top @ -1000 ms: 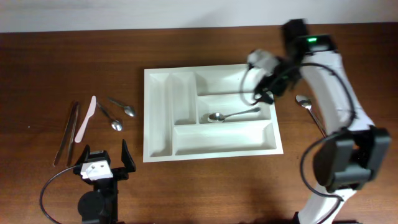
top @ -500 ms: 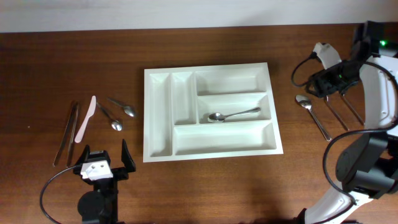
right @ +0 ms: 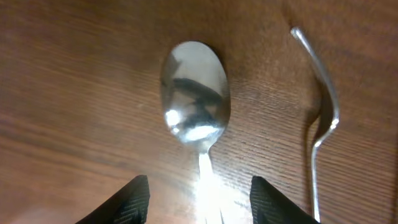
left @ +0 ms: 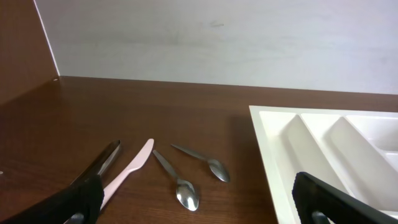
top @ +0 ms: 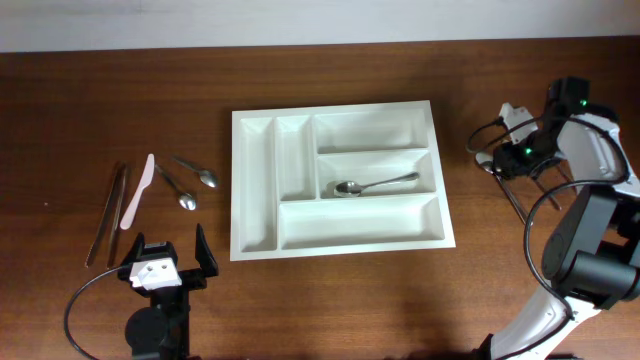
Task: Pack container
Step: 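Open the right gripper and return it to the right spoon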
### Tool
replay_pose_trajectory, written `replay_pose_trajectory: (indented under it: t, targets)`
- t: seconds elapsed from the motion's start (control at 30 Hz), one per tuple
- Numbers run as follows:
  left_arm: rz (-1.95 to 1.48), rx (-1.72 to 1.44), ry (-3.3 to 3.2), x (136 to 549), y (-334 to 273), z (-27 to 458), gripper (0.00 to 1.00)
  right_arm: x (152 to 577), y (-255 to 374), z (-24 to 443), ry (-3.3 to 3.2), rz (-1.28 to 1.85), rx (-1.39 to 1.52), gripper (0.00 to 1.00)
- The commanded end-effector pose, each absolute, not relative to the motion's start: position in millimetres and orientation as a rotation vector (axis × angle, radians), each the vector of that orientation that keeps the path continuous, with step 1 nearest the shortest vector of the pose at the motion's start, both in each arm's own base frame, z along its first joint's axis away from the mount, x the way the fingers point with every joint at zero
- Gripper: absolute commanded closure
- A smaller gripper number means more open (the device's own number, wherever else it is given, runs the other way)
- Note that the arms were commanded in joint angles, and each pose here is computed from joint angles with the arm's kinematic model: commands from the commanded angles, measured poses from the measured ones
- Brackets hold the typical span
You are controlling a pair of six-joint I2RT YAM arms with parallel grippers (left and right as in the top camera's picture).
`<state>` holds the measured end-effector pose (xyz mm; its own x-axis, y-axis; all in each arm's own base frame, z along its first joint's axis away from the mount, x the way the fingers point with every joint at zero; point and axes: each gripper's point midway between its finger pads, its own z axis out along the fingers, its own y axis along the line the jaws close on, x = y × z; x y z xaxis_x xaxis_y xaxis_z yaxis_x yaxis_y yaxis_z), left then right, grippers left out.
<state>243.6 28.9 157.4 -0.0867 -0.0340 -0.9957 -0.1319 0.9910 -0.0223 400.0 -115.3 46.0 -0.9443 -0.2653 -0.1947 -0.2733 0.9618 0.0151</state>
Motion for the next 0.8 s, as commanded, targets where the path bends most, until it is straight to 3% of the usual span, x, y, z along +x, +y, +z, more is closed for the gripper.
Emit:
replay_pose_trajectory:
  t: [0.0, 0.13, 0.37, 0.47, 0.63, 0.77]
  targets:
    - [0.085, -0.113, 1.652, 243.7, 28.2, 157.2, 0.01, 387.8, -118.5, 24.7, 2.963, 0.034, -0.348, 0.47]
    - [0.086, -0.113, 1.652, 243.7, 28.2, 157.2, 0.01, 383.2, -117.4, 7.0, 2.963, 0.033, -0.279, 0.39]
    - [0.085, -0.113, 1.652, 243.7, 28.2, 157.2, 0.01, 383.4, -117.3, -0.2, 2.953, 0.028, -0.236, 0.41]
    - [0.086, -0.113, 1.652, 243.7, 28.2, 157.2, 0.01, 383.4, -117.4, -0.2, 2.953, 0.027, -0.237, 0.5]
    - [0.086, -0.113, 1.652, 243.7, 28.2, 157.2, 0.01, 383.0, -117.3, -0.3, 2.954, 0.028, -0.237, 0.93]
    - [0.085, -0.113, 1.652, 243.7, 28.2, 157.2, 0.01, 384.0, -117.6, 0.0, 2.95, 0.026, -0.237, 0.96]
